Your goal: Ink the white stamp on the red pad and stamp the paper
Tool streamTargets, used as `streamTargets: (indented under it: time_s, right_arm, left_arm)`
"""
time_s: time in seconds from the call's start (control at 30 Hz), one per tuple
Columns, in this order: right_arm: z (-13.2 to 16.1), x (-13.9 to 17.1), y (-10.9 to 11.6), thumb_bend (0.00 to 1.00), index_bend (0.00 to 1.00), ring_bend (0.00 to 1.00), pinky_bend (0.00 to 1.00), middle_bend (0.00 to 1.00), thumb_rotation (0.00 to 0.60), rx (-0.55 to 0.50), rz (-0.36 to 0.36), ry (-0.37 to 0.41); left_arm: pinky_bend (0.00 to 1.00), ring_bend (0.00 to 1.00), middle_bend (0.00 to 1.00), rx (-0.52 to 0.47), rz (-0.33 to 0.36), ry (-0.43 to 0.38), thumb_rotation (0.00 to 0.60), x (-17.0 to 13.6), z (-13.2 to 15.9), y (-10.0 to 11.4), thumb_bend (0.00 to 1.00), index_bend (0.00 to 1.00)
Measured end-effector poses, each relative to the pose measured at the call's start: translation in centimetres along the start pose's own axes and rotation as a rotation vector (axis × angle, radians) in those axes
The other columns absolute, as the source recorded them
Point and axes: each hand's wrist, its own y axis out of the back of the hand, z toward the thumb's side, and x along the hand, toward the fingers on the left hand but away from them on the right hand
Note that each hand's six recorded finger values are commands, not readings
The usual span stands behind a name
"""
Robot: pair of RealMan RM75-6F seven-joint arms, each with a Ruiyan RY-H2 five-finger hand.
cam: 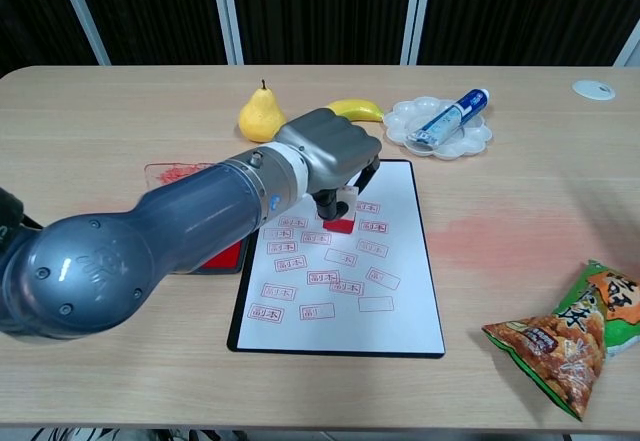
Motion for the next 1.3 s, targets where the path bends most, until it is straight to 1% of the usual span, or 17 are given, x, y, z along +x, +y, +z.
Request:
streamTargets:
  time_s: [0.77, 1.3]
  right_arm:
    - [0.0, 0.0, 0.0, 0.12, 0.02, 0.0, 0.22, 0.0, 0.6, -0.008, 0.002, -0.002]
    - [0.1, 0.0, 0.0, 0.12, 0.02, 0.0, 0.22, 0.0, 0.6, -0.008, 0.003, -0.001]
  left_arm:
    - [1.0, 0.89, 0.79, -0.007, 0.006, -0.005, 0.6, 0.3, 0.4, -0.2, 0.57, 0.75]
    - [1.0, 0.89, 0.79, 0.006, -0.012, -0.009, 0.6, 0.4, 0.7, -1.0, 0.57, 0.75]
